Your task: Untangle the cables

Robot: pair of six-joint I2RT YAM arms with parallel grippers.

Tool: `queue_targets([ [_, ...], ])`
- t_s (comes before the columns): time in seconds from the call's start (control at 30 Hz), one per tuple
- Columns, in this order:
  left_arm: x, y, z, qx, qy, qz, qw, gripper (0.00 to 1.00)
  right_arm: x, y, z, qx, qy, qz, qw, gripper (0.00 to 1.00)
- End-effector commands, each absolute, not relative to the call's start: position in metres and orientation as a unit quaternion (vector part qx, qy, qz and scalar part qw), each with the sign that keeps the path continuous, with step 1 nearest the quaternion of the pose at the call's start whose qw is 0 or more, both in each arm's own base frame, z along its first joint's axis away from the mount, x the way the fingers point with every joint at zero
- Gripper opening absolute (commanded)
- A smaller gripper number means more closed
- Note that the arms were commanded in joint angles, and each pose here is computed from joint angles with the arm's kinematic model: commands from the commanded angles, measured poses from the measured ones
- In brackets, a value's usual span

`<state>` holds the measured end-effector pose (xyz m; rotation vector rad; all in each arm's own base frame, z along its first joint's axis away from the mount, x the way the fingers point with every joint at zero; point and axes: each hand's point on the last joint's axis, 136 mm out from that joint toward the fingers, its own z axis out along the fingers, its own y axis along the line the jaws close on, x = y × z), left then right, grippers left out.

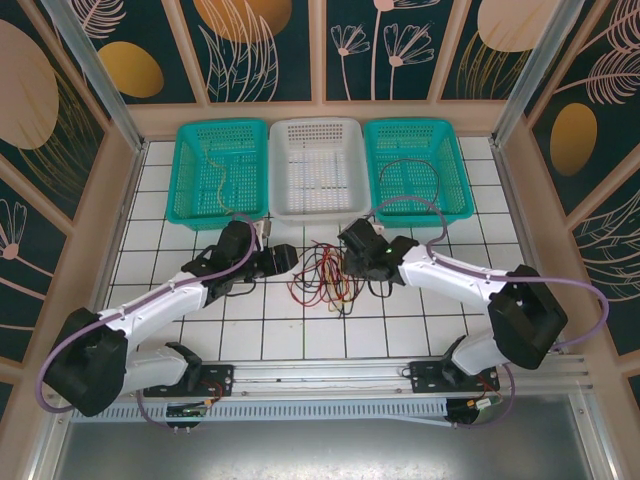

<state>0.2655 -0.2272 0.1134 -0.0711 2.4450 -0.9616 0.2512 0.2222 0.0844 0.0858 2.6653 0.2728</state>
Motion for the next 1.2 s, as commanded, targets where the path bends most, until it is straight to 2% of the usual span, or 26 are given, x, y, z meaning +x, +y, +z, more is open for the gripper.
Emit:
queue_targets([
  [0.0,0.269,-0.236,0.136,-0.014,0.883,-0.382,0.272,0.66,0.245,0.2,0.093,0.058,0.967,0.074,0.236,0.41],
  [0.13,0.267,-0.237,0.131,-0.014,0.885,-0.382,0.266,0.65,0.24,0.19,0.083,0.087,0.967,0.101,0.218,0.3],
  [0.27,0.267,-0.238,0.135,-0.014,0.882,-0.387,0.269,0.65,0.239,0.188,0.067,0.112,0.965,0.144,0.189,0.29],
  [0.47,0.269,-0.239,0.15,-0.007,0.873,-0.397,0.283,0.65,0.243,0.209,0.05,0.093,0.961,0.208,0.159,0.37],
  [0.57,0.269,-0.239,0.155,-0.006,0.871,-0.399,0.287,0.65,0.243,0.211,0.042,0.09,0.964,0.2,0.151,0.32],
  [0.7,0.269,-0.24,0.157,-0.005,0.869,-0.402,0.289,0.65,0.243,0.211,0.03,0.089,0.969,0.188,0.135,0.31],
  [0.8,0.27,-0.241,0.161,-0.003,0.866,-0.405,0.293,0.65,0.245,0.213,0.027,0.084,0.97,0.184,0.133,0.18],
  [0.9,0.271,-0.243,0.169,0.001,0.86,-0.413,0.299,0.66,0.251,0.212,0.037,0.081,0.97,0.171,0.153,0.01],
  [1.17,0.269,-0.255,0.205,0.028,0.823,-0.466,0.324,0.67,0.258,0.223,0.147,0.012,0.939,0.151,0.309,0.0],
])
